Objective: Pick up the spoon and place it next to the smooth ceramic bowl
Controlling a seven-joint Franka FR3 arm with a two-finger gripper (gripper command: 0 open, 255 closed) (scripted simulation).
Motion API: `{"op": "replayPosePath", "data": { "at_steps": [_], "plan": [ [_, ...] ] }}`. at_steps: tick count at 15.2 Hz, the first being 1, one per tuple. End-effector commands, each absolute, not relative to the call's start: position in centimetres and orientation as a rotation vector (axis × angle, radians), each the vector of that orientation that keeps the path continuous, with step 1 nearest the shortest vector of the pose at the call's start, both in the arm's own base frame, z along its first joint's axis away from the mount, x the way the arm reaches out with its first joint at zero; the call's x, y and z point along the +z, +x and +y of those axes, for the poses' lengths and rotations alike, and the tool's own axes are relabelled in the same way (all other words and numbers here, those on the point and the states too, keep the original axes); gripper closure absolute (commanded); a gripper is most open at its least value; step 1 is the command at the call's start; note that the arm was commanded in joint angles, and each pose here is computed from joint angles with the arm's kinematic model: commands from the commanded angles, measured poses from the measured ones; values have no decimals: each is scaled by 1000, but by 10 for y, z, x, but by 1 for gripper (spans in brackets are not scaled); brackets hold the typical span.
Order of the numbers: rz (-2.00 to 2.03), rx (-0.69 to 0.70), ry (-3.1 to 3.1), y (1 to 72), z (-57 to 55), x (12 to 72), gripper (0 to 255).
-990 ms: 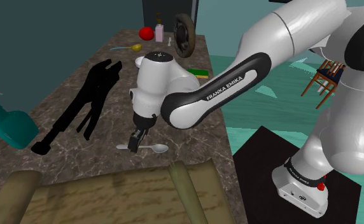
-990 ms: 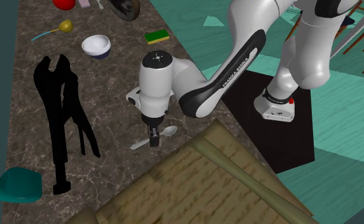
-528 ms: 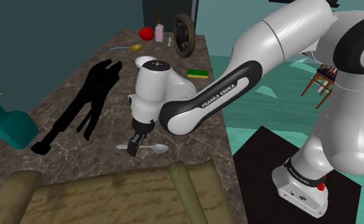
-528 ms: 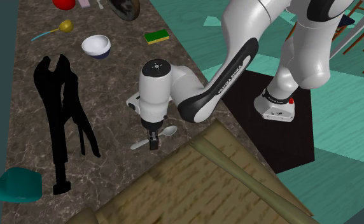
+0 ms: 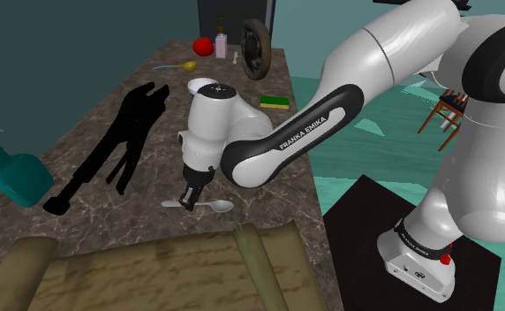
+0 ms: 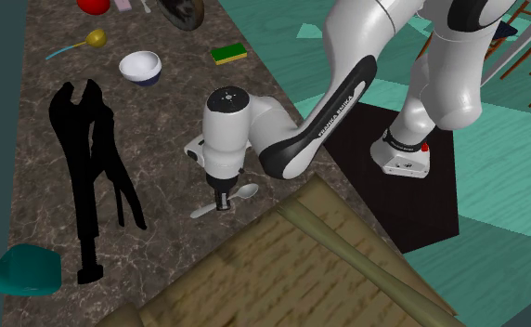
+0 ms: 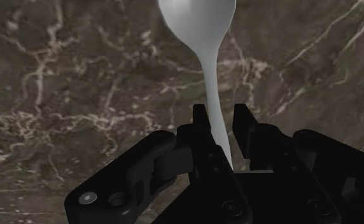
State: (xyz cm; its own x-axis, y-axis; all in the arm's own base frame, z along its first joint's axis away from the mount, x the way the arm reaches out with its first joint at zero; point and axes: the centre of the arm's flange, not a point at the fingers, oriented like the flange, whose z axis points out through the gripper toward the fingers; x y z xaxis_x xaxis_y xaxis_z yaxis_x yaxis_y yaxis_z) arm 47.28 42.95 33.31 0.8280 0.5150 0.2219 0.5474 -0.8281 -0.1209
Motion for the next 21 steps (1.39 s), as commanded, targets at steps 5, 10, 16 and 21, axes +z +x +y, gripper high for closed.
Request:
{"op": "replayPosePath", "data": {
  "at_steps": [5, 10, 16, 21],
  "plan": [
    [-830, -268, -2830, 473, 429, 333, 255],
    [-830, -268, -2830, 473, 430, 349, 255],
    [-830, -268, -2830, 473, 430, 381, 255],
    [-830, -268, -2830, 473, 430, 407, 255]
  ]
}}
